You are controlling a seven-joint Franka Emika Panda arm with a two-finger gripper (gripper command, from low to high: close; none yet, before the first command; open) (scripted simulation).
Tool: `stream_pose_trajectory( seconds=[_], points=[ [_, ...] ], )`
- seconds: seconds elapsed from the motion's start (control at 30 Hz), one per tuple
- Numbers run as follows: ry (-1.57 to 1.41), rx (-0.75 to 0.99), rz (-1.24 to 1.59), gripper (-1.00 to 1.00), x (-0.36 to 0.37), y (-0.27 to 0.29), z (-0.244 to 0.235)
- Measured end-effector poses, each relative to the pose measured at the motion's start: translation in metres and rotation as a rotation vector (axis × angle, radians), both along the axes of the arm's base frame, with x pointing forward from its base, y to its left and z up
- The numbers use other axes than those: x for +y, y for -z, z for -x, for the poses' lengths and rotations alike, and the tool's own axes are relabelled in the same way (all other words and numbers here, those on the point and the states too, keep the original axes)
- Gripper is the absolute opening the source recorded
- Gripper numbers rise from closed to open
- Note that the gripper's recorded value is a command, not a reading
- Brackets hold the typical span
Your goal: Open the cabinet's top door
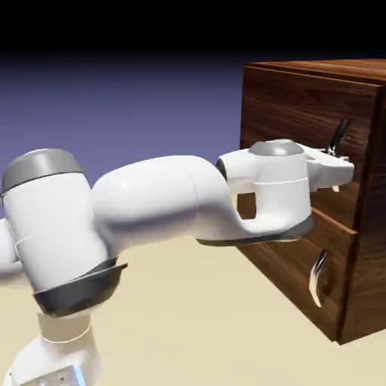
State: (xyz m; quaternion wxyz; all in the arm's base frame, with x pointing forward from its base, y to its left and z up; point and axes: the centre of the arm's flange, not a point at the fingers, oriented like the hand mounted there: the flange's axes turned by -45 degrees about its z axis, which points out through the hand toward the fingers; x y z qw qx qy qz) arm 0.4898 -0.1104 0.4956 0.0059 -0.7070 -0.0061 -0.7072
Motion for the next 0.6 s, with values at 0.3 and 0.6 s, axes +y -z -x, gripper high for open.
stream_pose_trajectory(
  seconds=[0.3,0.6],
  points=[
    [0.127,0.000,0.002,-1.00,0.021,0.000,0.058],
    [0.264,0.000,0.003,-1.00,0.052,0.000,0.117]
  ],
)
